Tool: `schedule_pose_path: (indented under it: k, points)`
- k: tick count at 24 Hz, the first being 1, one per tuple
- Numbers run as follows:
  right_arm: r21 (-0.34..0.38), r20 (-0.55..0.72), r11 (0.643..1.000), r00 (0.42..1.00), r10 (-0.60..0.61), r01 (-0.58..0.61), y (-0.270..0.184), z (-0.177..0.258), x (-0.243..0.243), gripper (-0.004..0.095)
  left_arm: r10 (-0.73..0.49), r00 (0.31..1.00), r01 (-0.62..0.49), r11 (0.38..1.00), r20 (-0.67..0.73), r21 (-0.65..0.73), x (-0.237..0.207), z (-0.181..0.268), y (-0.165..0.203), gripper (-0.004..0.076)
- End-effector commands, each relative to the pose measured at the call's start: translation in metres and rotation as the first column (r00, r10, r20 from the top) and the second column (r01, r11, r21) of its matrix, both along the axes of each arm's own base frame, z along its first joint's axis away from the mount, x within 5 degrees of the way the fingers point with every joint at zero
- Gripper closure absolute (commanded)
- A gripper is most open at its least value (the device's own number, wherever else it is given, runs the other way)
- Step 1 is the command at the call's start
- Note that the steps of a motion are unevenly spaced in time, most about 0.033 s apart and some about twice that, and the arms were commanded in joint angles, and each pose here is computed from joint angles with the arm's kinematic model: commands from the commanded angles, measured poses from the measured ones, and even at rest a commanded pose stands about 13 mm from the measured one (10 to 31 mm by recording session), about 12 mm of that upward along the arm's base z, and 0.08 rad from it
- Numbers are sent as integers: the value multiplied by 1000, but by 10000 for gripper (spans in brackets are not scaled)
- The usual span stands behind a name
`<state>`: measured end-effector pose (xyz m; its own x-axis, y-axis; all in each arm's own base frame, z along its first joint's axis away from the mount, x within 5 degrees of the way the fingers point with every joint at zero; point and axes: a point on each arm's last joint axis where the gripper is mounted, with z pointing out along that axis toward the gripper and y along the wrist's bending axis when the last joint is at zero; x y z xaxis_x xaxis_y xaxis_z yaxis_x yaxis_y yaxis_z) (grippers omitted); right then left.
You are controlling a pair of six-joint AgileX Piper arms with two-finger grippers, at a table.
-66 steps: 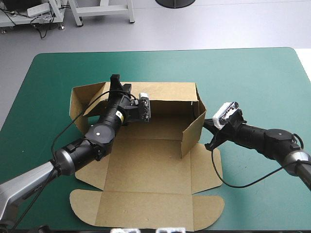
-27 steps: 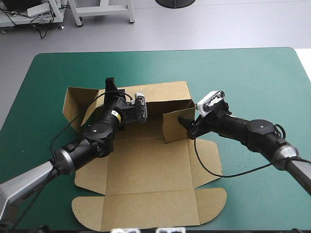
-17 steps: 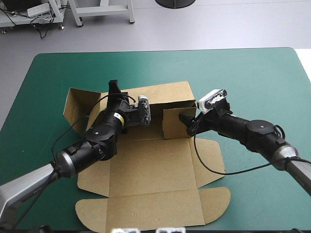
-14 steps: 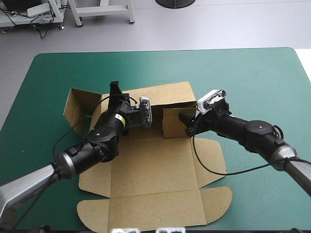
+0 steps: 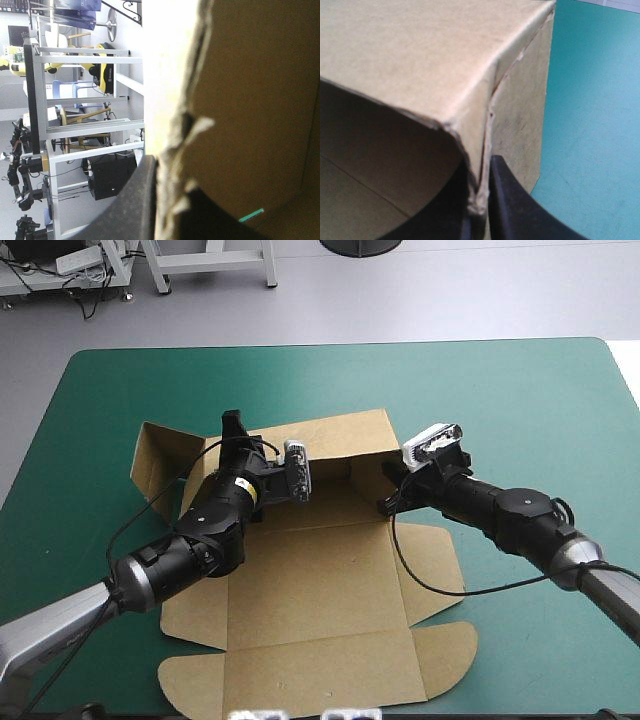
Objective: Fold the box
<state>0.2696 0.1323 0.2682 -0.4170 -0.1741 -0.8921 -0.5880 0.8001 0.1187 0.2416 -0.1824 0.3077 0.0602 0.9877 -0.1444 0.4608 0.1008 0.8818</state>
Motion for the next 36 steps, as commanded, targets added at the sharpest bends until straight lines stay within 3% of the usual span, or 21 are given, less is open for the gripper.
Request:
schedule_pose_path:
  k: [1,4,6,8,10,11,13,16,22,29,36]
  points:
    - [90,27,990,994,105,-107,12,18,-7,925,-27,1000,27,995,-1,-92,-6,11,-5,710]
    - [88,24,991,995,94,-96,11,17,-6,924,-23,1000,22,995,-6,-98,-6,12,-5,659]
    - [90,20,992,996,85,-86,10,17,-6,924,-10,1000,9,992,-5,-129,-8,15,-5,527]
    - [96,0,993,998,64,-63,9,16,-5,924,16,1000,-19,980,-21,-199,-14,30,-13,272]
    - [87,-9,994,998,66,-65,9,15,-6,924,30,999,-34,968,-18,-247,-17,46,-19,148]
    - [86,-11,994,998,65,-63,9,15,-6,924,35,999,-41,966,-27,-257,-20,51,-21,129]
    - [90,-18,995,999,51,-49,8,15,-5,924,51,990,-86,955,-129,-283,-32,62,-27,127]
    - [66,-12,998,1000,-7,8,4,14,-2,925,-65,955,-40,938,-289,-343,-61,84,-40,127]
    - [16,-3,1000,1000,1,-1,2,12,-2,925,-129,883,-62,921,-451,-386,-83,113,-36,147]
    - [-57,-41,998,999,0,-2,-5,8,-2,925,-126,903,-89,881,-411,-464,-82,155,-22,173]
    - [-103,-91,995,996,-24,15,-44,33,4,925,81,932,-278,784,-353,-554,-41,181,35,238]
